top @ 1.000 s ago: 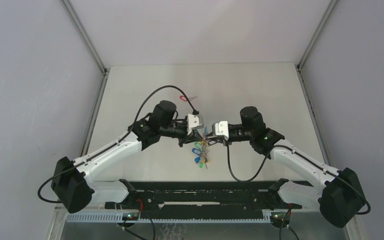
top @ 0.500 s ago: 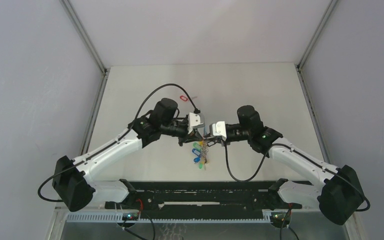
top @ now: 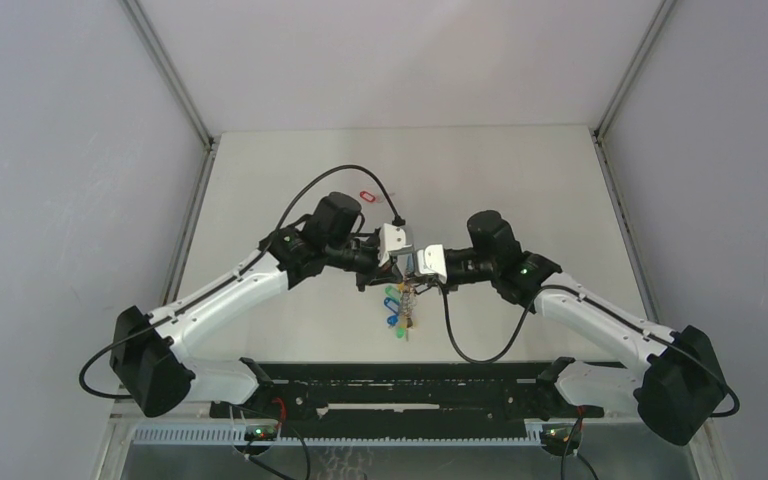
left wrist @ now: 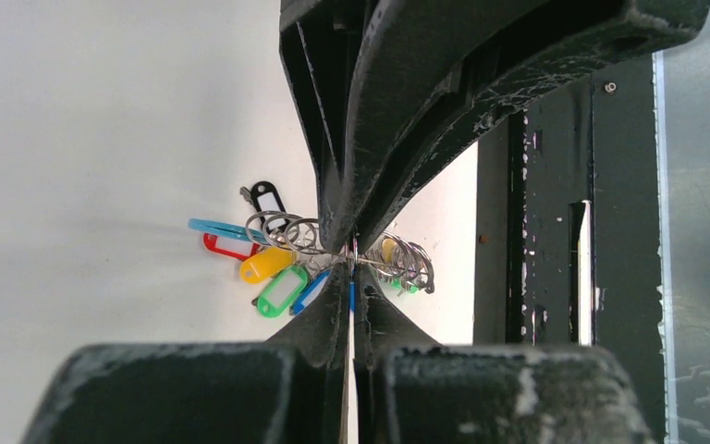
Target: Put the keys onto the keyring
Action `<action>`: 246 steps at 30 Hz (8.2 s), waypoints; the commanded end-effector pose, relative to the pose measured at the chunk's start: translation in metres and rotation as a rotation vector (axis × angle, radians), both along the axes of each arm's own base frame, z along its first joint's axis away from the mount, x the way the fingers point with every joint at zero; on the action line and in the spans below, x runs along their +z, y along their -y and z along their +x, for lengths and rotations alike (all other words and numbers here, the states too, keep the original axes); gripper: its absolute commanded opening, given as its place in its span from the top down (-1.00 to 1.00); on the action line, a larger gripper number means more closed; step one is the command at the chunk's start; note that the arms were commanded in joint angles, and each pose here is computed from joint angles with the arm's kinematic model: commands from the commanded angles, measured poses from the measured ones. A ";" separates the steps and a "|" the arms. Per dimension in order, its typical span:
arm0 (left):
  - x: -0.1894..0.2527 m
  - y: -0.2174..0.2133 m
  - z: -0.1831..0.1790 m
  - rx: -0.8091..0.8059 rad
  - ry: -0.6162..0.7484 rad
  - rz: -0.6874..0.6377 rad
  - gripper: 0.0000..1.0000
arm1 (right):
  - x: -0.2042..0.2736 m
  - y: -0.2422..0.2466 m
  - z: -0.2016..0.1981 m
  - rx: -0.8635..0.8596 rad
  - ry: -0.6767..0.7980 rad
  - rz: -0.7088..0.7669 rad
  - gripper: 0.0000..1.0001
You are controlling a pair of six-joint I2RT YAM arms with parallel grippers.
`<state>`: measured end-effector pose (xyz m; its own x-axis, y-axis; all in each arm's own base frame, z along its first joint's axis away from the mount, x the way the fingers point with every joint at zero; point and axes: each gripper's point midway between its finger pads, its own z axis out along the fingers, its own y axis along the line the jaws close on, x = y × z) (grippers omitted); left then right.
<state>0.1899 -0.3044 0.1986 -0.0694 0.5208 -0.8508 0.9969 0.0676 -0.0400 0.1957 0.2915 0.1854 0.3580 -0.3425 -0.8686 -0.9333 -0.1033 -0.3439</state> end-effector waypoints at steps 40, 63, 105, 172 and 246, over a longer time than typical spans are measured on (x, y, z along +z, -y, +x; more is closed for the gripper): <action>0.039 -0.074 0.143 0.721 0.027 -0.368 -0.99 | 0.033 0.039 0.054 -0.284 0.055 0.180 1.00; -0.093 -0.076 0.336 0.980 -0.245 -0.055 -0.32 | 0.020 0.053 0.064 -0.376 0.075 0.147 1.00; -0.161 -0.069 0.140 1.248 -0.855 -0.214 0.35 | 0.022 0.045 0.048 -0.336 0.073 0.141 1.00; -0.110 -0.075 0.144 0.544 -0.164 0.563 -0.23 | 0.022 0.040 0.031 -0.309 0.117 0.102 1.00; -0.134 -0.046 0.114 1.202 -0.282 0.505 0.34 | 0.023 0.042 0.029 -0.317 0.139 0.091 1.00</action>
<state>0.2963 -0.2516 0.0565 -0.8429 0.3018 -0.4454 0.3166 0.9476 0.0429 0.2223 0.2456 0.1830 0.2856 -0.4237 -0.8596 -0.8926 0.2089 -0.3995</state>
